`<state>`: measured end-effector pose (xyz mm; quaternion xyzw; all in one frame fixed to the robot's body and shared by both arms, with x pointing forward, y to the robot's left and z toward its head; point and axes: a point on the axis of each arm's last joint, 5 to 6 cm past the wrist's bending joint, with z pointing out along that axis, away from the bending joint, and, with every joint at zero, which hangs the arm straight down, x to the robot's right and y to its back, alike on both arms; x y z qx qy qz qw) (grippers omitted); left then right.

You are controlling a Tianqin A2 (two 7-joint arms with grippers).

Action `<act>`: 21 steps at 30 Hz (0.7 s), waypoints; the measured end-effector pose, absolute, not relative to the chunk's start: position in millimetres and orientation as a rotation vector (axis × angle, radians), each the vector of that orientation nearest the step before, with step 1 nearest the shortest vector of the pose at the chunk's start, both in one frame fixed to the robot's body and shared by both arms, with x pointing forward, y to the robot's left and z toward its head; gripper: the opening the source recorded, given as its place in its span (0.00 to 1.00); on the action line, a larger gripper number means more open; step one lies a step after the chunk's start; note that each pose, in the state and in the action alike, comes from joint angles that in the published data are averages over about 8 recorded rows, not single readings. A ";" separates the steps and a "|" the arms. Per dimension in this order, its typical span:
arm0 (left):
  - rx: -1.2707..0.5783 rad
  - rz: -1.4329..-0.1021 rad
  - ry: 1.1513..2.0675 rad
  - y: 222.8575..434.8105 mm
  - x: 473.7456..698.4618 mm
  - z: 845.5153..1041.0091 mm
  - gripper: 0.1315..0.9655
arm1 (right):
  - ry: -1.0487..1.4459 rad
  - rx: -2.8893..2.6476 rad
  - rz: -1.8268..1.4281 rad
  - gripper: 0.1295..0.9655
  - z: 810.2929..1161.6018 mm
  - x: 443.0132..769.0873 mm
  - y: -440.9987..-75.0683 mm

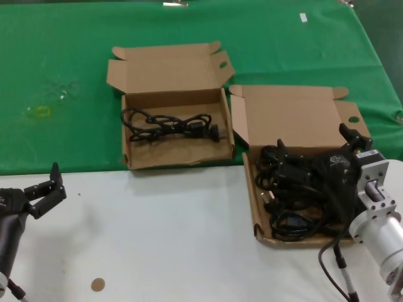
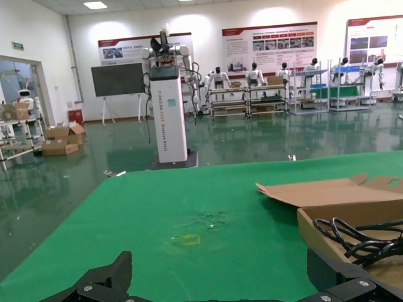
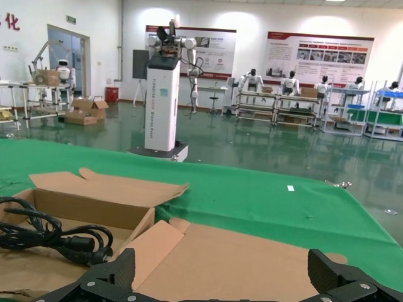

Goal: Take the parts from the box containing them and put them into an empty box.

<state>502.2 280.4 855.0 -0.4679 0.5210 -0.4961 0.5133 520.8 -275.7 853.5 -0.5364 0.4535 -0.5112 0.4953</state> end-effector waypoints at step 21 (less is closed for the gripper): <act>-1.125 -1.193 1.253 280.4 502.2 855.0 1.00 | 1.099 -1.300 -1.239 1.00 853.5 520.8 -275.7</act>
